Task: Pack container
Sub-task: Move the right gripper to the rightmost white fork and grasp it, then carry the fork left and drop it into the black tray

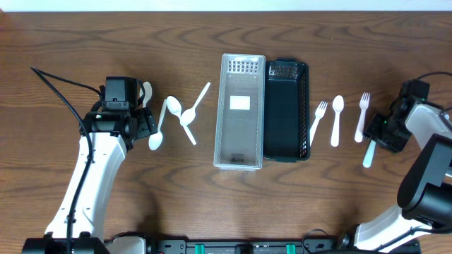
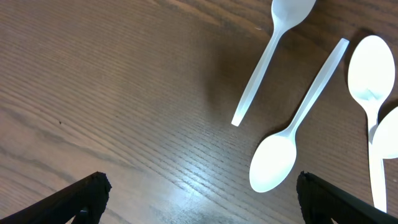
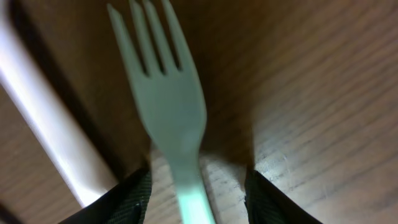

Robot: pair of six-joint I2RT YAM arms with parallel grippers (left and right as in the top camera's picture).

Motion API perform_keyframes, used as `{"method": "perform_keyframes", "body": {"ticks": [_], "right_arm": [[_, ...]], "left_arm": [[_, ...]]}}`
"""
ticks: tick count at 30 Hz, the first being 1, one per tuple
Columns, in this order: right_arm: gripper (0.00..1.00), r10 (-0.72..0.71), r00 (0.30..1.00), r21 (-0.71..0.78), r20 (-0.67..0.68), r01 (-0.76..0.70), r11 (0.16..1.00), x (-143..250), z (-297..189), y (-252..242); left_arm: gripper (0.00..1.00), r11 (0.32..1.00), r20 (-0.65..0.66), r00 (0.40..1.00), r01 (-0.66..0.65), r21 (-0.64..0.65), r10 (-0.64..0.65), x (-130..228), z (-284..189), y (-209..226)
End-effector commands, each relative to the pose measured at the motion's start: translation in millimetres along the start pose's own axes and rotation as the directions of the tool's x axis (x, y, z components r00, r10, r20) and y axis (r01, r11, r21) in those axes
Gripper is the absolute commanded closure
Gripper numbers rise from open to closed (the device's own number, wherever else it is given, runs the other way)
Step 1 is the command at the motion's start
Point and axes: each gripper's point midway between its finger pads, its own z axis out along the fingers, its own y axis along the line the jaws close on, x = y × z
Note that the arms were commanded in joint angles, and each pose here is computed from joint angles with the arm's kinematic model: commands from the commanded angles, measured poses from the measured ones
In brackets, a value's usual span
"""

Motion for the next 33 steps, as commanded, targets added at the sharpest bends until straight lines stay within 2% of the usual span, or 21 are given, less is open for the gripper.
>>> {"method": "perform_keyframes", "body": {"ticks": [1,3,5,6,10,12,15,19,24,28,33], "right_arm": [[0.48,0.04,0.999,0.024,-0.031,-0.04,0.999,13.5,13.5,-8.9],[0.54,0.04,0.998,0.027,-0.039,-0.039,0.999,17.4,15.8,-9.9],[0.72,0.04,0.998,0.027,-0.039,-0.039,0.999,17.7,15.5,-9.8],[0.76,0.04,0.999,0.025,-0.037,-0.039,0.999,17.1,14.8,-9.6],[0.83,0.039,0.999,0.01,0.006,-0.039,0.999,6.3,1.3,-6.5],[0.91,0.038,0.998,-0.003,0.055,-0.038,0.999,-5.0,-15.9,-3.3],[0.98,0.028,0.989,-0.045,0.148,-0.021,0.999,-21.9,-53.4,7.9],[0.99,-0.028,0.962,-0.215,0.27,0.088,0.973,-26.9,-119.9,56.2],[0.99,-0.168,0.912,-0.352,0.375,0.307,0.884,4.9,-174.7,128.3],[0.99,-0.286,0.884,-0.376,0.37,0.424,0.824,40.5,-175.6,177.3],[0.99,-0.401,0.848,-0.365,0.348,0.516,0.775,74.4,-151.0,230.1]], "left_arm": [[0.02,1.0,0.006,1.0,-0.008,0.0,0.008,-4.0,-1.8,0.8],[0.02,1.0,0.006,1.0,-0.008,0.0,0.008,-4.0,-1.8,0.8],[0.02,1.0,0.006,1.0,-0.008,0.0,0.008,-3.9,-1.8,0.9],[0.02,1.0,0.006,1.0,-0.008,0.0,0.008,-3.9,-1.8,0.9],[0.02,1.0,0.006,1.0,-0.008,0.0,0.008,-3.9,-1.8,0.9],[0.02,1.0,0.006,1.0,-0.008,0.0,0.008,-3.9,-1.8,0.9],[0.02,1.0,0.006,1.0,-0.008,0.0,0.008,-4.0,-1.8,0.8],[0.02,1.0,0.006,1.0,-0.008,0.0,0.008,-4.0,-1.8,0.8],[0.02,1.0,0.006,1.0,-0.008,0.0,0.008,-4.0,-1.8,0.8],[0.02,1.0,0.006,1.0,-0.008,0.0,0.008,-4.0,-1.8,0.8],[0.02,1.0,0.006,1.0,-0.008,0.0,0.008,-4.0,-1.8,0.8]]}}
